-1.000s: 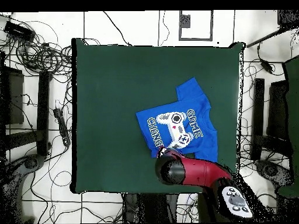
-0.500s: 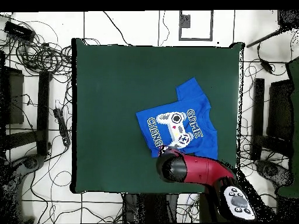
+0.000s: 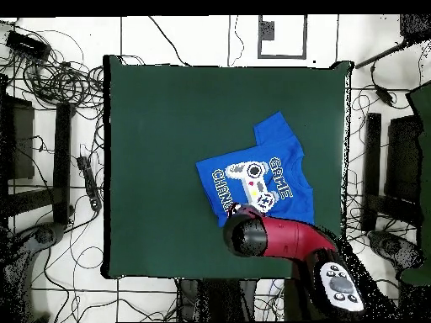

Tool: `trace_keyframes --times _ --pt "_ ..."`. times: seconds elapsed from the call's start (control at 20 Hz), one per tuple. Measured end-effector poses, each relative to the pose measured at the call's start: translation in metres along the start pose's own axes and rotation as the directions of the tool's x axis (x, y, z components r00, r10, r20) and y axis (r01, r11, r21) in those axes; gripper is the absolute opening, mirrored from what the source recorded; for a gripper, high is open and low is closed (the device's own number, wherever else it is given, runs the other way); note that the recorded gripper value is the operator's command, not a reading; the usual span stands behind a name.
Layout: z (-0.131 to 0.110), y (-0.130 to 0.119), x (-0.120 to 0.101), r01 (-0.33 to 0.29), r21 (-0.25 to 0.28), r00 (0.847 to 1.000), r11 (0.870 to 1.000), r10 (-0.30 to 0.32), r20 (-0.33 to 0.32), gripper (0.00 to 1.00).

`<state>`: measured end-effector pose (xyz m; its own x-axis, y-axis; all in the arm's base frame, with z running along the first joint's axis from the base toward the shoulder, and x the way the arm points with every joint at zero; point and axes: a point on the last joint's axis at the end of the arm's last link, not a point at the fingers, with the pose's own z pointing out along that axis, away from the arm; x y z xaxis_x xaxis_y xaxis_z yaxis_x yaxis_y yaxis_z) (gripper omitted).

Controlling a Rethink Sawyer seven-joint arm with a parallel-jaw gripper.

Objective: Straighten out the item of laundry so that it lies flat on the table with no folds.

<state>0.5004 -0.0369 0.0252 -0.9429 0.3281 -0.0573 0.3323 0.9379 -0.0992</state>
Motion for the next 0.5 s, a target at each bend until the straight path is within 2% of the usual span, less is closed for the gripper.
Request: trace_keyframes --times 0.25,0.5 --pt "0.003 0.01 -0.005 0.01 -0.003 1.0 1.0 -0.01 0.007 1.0" --pt "0.013 0.022 0.001 0.02 -0.007 1.0 1.0 -0.02 -0.012 1.0"
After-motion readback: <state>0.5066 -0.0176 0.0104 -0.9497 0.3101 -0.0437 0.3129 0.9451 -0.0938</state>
